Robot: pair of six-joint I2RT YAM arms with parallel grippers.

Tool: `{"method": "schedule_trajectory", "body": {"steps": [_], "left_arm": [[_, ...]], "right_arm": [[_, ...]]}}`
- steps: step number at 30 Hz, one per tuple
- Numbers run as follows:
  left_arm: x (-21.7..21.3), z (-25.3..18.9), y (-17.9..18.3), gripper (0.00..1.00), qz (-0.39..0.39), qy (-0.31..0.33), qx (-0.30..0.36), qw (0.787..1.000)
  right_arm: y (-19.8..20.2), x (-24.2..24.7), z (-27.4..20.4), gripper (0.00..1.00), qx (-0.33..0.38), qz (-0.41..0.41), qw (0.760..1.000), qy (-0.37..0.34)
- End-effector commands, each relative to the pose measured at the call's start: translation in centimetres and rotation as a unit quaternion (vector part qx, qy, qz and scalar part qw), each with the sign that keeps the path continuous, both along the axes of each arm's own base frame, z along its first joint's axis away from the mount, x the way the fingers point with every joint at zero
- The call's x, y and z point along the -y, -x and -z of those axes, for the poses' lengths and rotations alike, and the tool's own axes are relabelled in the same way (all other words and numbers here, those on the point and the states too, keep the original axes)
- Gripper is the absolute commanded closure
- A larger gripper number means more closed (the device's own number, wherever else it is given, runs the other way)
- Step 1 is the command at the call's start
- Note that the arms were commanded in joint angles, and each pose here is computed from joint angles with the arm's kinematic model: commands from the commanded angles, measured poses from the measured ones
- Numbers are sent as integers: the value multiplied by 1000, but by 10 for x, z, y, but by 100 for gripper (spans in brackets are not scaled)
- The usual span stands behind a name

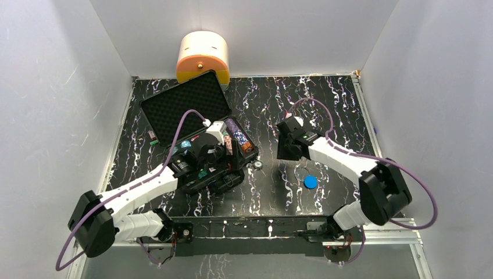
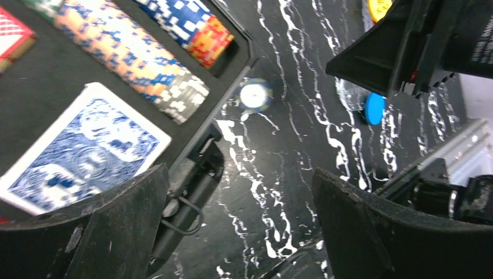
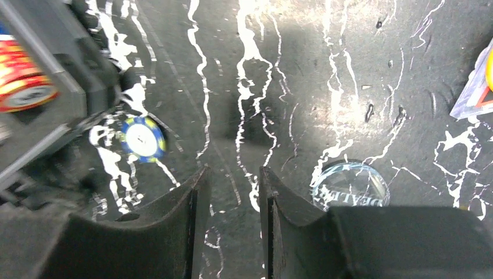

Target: Pack up texas hold em set

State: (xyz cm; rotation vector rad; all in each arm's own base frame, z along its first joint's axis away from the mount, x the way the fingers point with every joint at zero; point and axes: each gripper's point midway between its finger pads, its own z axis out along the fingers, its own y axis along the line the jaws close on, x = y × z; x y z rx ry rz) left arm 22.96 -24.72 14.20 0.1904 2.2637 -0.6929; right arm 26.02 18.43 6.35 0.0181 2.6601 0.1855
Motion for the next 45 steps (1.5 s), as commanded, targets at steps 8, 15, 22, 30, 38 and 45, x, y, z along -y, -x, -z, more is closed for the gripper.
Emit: {"method": "schedule_trajectory", "body": {"steps": [8,15,22,30,38,45], "left_arm": [[39,5,-10,19,-4,92,-32,995],[-8,-6,-28,25,-114,31,7,993],[-51,-41,-39,20,-186,-16,67,980],[-64,-47,-39,20,-203,-33,79,975],[-66,-46,-41,19,-206,-36,77,975],[-67,-43,-40,19,-204,-40,72,976]], "right_arm": [[3,-23,-24,50,11,-4,997,-74],[8,-62,-9,45,21,-78,994,-69],[9,-95,11,38,60,-122,991,-17],[14,-122,24,29,104,-189,976,7],[17,-123,58,33,98,-217,971,34],[23,-116,82,55,81,-229,969,50]]}}
